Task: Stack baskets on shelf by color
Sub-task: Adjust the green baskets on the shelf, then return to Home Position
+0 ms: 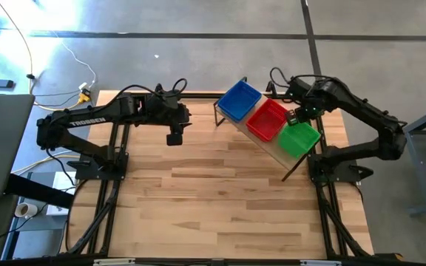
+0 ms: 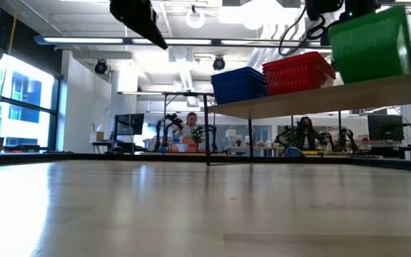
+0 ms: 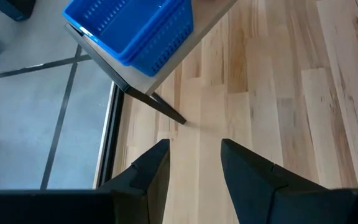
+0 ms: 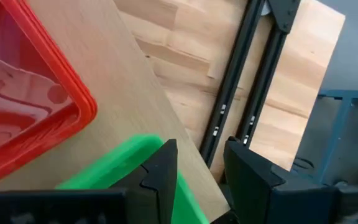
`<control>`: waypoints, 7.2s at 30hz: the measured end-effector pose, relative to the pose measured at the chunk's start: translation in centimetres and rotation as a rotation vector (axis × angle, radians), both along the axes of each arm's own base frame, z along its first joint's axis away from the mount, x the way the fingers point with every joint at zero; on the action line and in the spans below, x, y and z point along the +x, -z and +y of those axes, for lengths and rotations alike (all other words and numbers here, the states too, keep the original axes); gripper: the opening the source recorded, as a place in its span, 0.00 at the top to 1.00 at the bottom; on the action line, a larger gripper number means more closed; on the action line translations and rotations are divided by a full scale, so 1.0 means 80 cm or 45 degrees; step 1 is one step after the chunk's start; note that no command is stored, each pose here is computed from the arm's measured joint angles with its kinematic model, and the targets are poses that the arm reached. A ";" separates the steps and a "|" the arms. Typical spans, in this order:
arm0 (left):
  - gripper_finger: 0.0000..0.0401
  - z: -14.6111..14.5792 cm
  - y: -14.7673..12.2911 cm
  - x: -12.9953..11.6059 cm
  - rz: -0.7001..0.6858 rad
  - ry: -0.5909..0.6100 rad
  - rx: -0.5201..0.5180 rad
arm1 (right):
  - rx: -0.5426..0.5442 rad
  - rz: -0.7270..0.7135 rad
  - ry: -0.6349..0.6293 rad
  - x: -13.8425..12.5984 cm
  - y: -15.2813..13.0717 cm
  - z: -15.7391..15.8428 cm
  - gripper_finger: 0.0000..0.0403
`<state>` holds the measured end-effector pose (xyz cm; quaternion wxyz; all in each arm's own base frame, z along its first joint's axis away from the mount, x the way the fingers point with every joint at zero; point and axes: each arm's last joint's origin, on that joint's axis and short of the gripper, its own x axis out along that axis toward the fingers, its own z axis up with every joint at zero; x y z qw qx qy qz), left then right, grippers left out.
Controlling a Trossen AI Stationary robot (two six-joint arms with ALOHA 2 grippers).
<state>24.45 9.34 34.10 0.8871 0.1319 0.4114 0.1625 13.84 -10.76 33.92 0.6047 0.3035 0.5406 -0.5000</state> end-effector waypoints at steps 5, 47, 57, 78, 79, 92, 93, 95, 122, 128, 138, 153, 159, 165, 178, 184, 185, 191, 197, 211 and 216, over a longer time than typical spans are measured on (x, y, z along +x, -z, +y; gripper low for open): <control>0.67 0.000 0.000 0.000 0.000 0.000 0.000 | 0.018 0.011 -0.002 0.001 0.006 0.000 0.71; 0.67 0.002 -0.005 0.004 -0.063 -0.003 0.025 | 0.416 -0.492 -0.379 0.073 -0.047 0.173 0.71; 0.67 0.002 -0.005 0.004 -0.054 -0.016 0.048 | 0.432 -0.371 -0.364 0.099 -0.026 0.184 0.71; 0.67 0.002 -0.005 0.004 -0.037 0.001 0.074 | 0.354 -0.230 -0.282 0.092 -0.020 0.177 0.71; 0.67 0.002 -0.005 0.004 -0.036 0.000 0.074 | 0.359 -0.238 -0.299 0.093 -0.021 0.177 0.71; 0.67 -0.007 -0.021 -0.015 -0.179 -0.030 -0.086 | 0.079 -0.450 -0.591 0.090 -0.081 0.177 0.71; 0.67 -0.009 -0.025 -0.019 -0.206 -0.030 -0.106 | 0.021 -0.466 -0.608 0.090 -0.087 0.176 0.71; 0.67 -0.014 -0.031 -0.029 -0.257 -0.035 -0.134 | -0.091 -0.507 -0.631 0.089 -0.098 0.173 0.71; 0.67 -0.086 0.088 -0.185 -0.931 -0.036 -0.315 | -0.783 -1.067 -0.762 0.097 -0.212 0.163 0.71; 0.67 -0.095 0.121 -0.210 -1.032 -0.020 -0.311 | -0.826 -1.025 -0.789 0.092 -0.213 0.162 0.71; 0.67 -0.098 0.145 -0.216 -1.088 0.000 -0.331 | -0.888 -0.944 -0.671 0.029 -0.217 0.147 0.71; 0.67 -0.093 0.209 -0.192 -1.104 -0.104 -0.428 | -0.962 -1.019 -0.523 -0.102 -0.179 0.119 0.71; 0.67 -0.092 0.212 -0.192 -1.079 -0.138 -0.423 | -0.947 -1.205 -0.611 -0.124 -0.126 0.118 0.71; 0.67 -0.092 0.212 -0.192 -1.031 -0.071 -0.316 | -0.972 -1.325 -0.686 -0.125 -0.058 0.119 0.71; 0.67 -0.092 0.212 -0.192 -1.030 -0.068 -0.317 | -0.954 -1.717 -0.936 -0.086 0.067 0.135 0.71; 0.67 -0.092 0.212 -0.192 -1.031 -0.068 -0.317 | -0.747 -2.107 -1.233 -0.085 0.094 0.147 0.71; 0.67 -0.092 0.212 -0.192 -1.030 -0.068 -0.317 | -0.710 -2.147 -1.286 -0.085 0.099 0.149 0.71; 0.67 -0.092 0.212 -0.192 -1.030 -0.068 -0.318 | -0.539 -2.319 -1.498 -0.075 0.135 0.160 0.71; 0.67 -0.092 0.212 -0.192 -1.030 -0.067 -0.318 | -0.424 -2.539 -1.641 -0.071 0.164 0.172 0.71; 0.67 -0.092 0.212 -0.192 -1.031 -0.067 -0.318 | -0.267 -2.720 -1.994 -0.089 0.160 0.199 0.71; 0.67 -0.092 0.212 -0.192 -1.031 -0.068 -0.318 | -0.079 -2.807 -2.218 -0.099 0.160 0.209 0.71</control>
